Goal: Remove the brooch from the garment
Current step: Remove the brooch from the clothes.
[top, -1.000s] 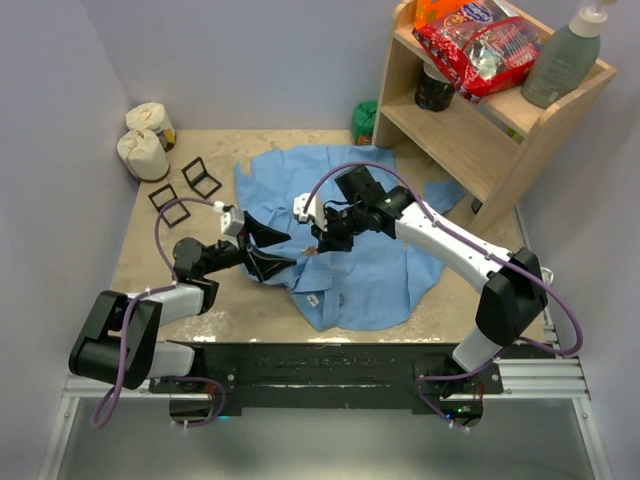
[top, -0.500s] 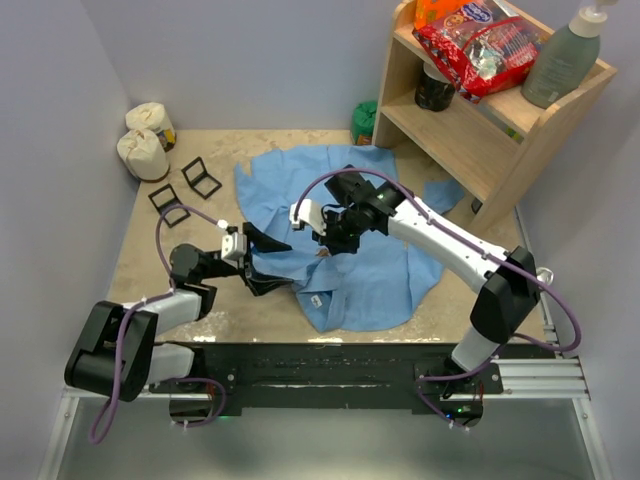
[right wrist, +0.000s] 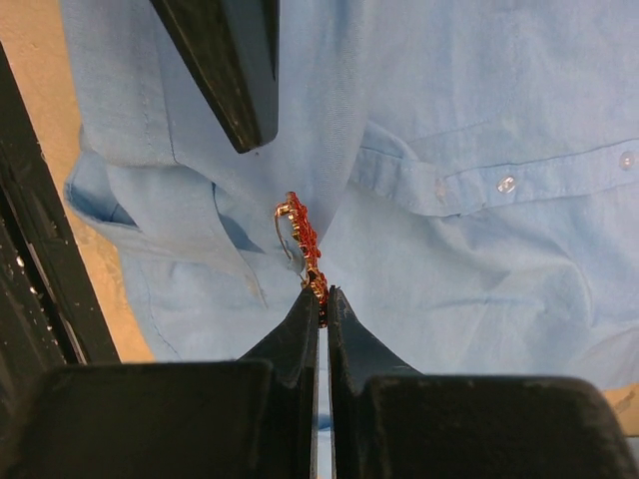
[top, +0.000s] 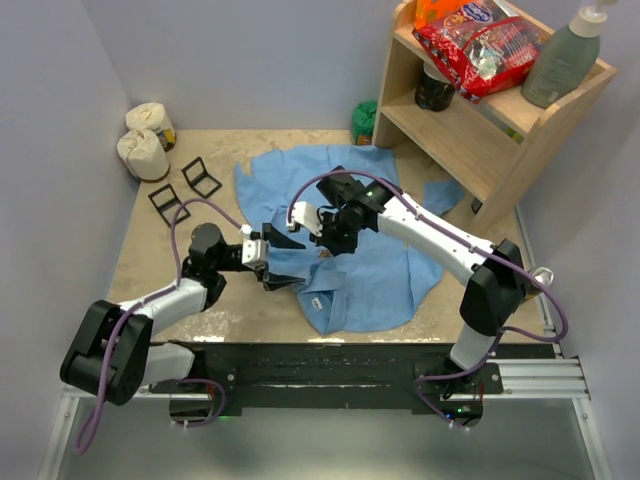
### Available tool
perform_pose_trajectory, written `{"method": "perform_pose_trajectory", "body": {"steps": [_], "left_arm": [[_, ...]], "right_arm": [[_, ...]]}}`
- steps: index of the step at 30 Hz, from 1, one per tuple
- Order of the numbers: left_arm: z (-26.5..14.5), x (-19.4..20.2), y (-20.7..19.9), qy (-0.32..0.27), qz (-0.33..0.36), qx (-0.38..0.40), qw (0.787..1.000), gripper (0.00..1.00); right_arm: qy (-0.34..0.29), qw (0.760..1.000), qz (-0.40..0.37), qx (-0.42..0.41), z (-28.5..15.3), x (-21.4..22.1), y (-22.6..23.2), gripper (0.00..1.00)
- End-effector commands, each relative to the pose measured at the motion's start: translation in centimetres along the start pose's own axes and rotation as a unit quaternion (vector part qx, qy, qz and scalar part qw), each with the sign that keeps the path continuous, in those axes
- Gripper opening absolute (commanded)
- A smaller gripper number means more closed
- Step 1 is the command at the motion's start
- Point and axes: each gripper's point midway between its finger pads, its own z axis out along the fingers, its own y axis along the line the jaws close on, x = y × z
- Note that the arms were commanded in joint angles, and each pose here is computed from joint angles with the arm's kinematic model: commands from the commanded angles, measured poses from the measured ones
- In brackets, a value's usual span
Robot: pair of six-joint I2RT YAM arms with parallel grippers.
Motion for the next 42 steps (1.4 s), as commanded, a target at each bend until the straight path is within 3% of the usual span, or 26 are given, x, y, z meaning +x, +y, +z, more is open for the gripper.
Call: {"method": "perform_pose_trajectory", "body": {"steps": [1, 11, 14, 15, 32, 42], "left_arm": [[0.0, 1.5, 0.9, 0.045, 0.024, -0.003, 0.999, 0.74], [-0.4, 2.9, 0.6, 0.072, 0.010, -0.010, 0.997, 0.40], [-0.5, 2.9, 0.6, 0.075, 0.010, -0.008, 0.997, 0.19], [-0.5, 3.0, 0.6, 0.077, 0.010, -0.007, 0.997, 0.02], [-3.2, 2.8, 1.2, 0.086, 0.010, -0.020, 0.996, 0.00], [-5.0, 2.9, 1.8, 0.096, 0.018, -0.035, 0.995, 0.00]], "right_arm": [[-0.024, 0.999, -0.001, 0.030, -1.7, -1.9, -1.1, 0.00], [-0.047, 0.998, 0.002, 0.032, -2.4, -2.8, -1.1, 0.00], [-0.051, 0.998, 0.002, 0.030, -2.4, -3.0, -1.0, 0.00], [-0.053, 0.998, 0.001, 0.030, -2.5, -3.1, -1.0, 0.00], [-0.077, 0.996, -0.020, 0.038, -1.9, -3.5, -1.2, 0.00], [-0.051, 0.997, -0.033, 0.044, -1.0, -2.6, -1.8, 0.00]]}}
